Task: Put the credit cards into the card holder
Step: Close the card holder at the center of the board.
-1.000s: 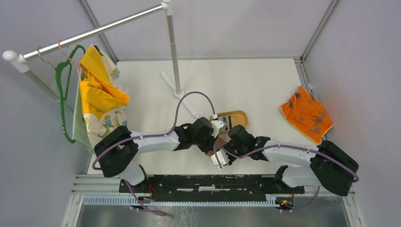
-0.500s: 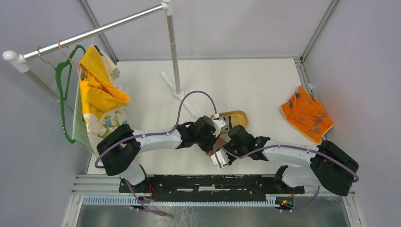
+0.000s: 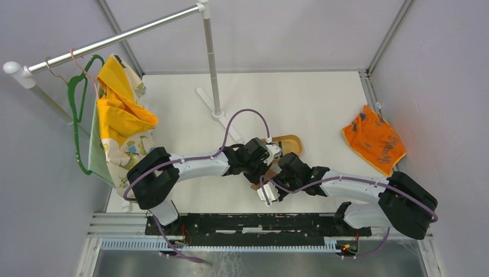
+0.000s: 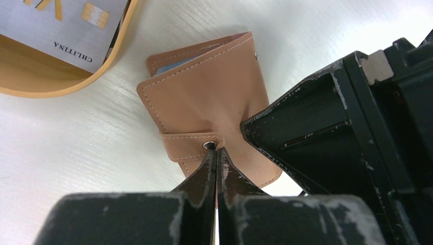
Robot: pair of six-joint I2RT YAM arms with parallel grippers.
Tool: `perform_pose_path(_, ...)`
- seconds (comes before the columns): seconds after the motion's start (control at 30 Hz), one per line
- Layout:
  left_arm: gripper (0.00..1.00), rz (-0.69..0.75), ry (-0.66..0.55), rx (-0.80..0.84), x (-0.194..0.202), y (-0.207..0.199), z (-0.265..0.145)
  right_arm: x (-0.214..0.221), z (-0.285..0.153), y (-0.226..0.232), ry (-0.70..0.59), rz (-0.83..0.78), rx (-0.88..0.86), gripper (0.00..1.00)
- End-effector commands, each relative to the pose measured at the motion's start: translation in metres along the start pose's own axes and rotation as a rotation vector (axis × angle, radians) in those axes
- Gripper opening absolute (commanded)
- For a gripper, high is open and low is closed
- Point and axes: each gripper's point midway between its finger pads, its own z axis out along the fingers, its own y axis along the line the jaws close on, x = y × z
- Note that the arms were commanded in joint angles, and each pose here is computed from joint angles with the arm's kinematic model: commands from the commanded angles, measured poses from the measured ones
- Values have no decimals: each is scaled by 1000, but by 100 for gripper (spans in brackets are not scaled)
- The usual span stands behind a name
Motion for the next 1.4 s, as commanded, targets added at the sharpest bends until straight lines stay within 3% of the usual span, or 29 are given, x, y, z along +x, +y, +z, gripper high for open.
perform_pose_path(0.0, 2, -98, 248, 61, 73, -13, 38, -6, 2, -23, -1, -23, 67, 34)
perform_pose_path(0.13, 2, -135, 316, 47, 90, -10, 45, -7, 1, -23, -3, -24, 68, 34)
perform_pose_path(0.3, 2, -152, 316, 6, 92, -2, 44, -9, -1, -25, -7, -28, 77, 37)
perform_pose_path(0.37, 5, -155, 277, -12, 80, 0, 41, -10, -3, -27, -7, -27, 85, 39)
perform_pose_path(0.47, 19, -172, 176, -28, 49, 2, 30, -14, -6, -30, -18, -30, 93, 43)
perform_pose_path(0.67, 29, -192, -21, 24, -4, -5, 1, -18, -17, -36, -43, -32, 115, 46)
perform_pose_path(0.9, 39, -222, -163, 50, -26, -5, -31, -27, -30, -33, -109, -54, 88, 53)
perform_pose_path(1.37, 43, -220, -289, 48, -40, 2, -61, -31, -42, -34, -155, -45, 73, 57)
